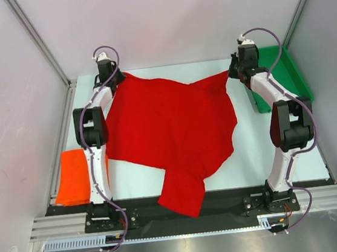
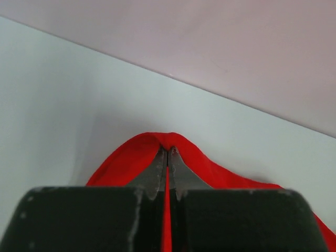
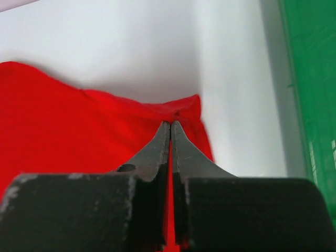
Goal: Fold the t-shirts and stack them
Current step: Fold the tshirt
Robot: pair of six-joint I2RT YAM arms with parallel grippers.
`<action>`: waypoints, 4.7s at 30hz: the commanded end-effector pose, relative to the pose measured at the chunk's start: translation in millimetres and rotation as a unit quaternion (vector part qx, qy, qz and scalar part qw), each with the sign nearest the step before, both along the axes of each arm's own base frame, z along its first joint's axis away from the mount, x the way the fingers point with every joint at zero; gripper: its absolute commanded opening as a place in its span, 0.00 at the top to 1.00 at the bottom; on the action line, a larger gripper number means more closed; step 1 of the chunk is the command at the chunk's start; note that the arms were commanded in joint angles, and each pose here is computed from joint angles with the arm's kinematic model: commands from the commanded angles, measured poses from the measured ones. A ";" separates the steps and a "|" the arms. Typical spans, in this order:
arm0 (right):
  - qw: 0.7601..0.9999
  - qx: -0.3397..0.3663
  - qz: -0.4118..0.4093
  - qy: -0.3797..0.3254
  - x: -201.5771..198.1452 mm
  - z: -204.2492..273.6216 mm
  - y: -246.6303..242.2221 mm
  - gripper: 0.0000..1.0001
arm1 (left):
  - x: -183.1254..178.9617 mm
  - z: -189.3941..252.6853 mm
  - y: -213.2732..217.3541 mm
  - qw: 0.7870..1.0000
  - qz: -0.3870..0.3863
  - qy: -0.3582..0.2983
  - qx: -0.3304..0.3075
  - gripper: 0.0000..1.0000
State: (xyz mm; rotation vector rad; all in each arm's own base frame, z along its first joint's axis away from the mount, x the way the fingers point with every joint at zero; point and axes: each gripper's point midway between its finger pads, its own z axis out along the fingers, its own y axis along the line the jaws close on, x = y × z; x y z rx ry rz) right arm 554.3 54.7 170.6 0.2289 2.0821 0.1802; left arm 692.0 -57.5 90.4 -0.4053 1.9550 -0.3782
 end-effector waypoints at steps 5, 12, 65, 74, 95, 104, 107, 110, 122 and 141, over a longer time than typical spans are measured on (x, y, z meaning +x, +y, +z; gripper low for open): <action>0.996 0.077 0.002 0.045 -47.1 32.7 22.2 1.00 | -13.6 30.9 9.4 0.999 -0.011 0.018 -0.040 1.00; 0.987 0.131 0.000 0.092 -87.9 36.8 36.8 1.00 | -36.9 41.1 36.9 0.995 -0.002 0.054 -0.087 1.00; 0.959 0.155 0.060 0.228 -245.5 10.0 82.3 1.00 | -131.1 10.5 89.4 0.975 -0.036 0.215 -0.045 1.00; 0.954 0.160 0.063 0.245 -253.4 -1.2 85.5 1.00 | -138.8 -4.8 90.9 0.971 -0.033 0.234 -0.038 1.00; 0.953 0.151 0.048 0.259 -267.2 -10.2 70.3 1.00 | -163.0 -27.5 90.4 0.960 -0.037 0.274 -0.030 0.99; 0.943 0.163 0.070 0.281 -282.4 -21.6 82.9 1.00 | -164.3 -29.2 94.5 0.959 -0.029 0.280 -0.019 0.98; 0.942 0.161 0.064 0.288 -289.7 -29.0 80.2 0.99 | -168.8 -30.3 97.2 0.958 -0.025 0.286 -0.013 0.87; 0.933 0.169 0.059 0.311 -302.2 -43.8 75.6 0.81 | -175.9 -24.6 109.0 0.957 -0.010 0.290 0.021 0.75; 0.963 0.139 0.023 0.232 -196.5 -43.9 41.8 0.30 | -168.3 27.2 102.5 0.971 0.011 0.235 0.037 0.53; 0.954 0.131 -0.030 0.266 -98.3 -108.3 35.0 0.62 | -170.1 16.5 -15.9 0.965 -0.117 0.233 0.007 0.61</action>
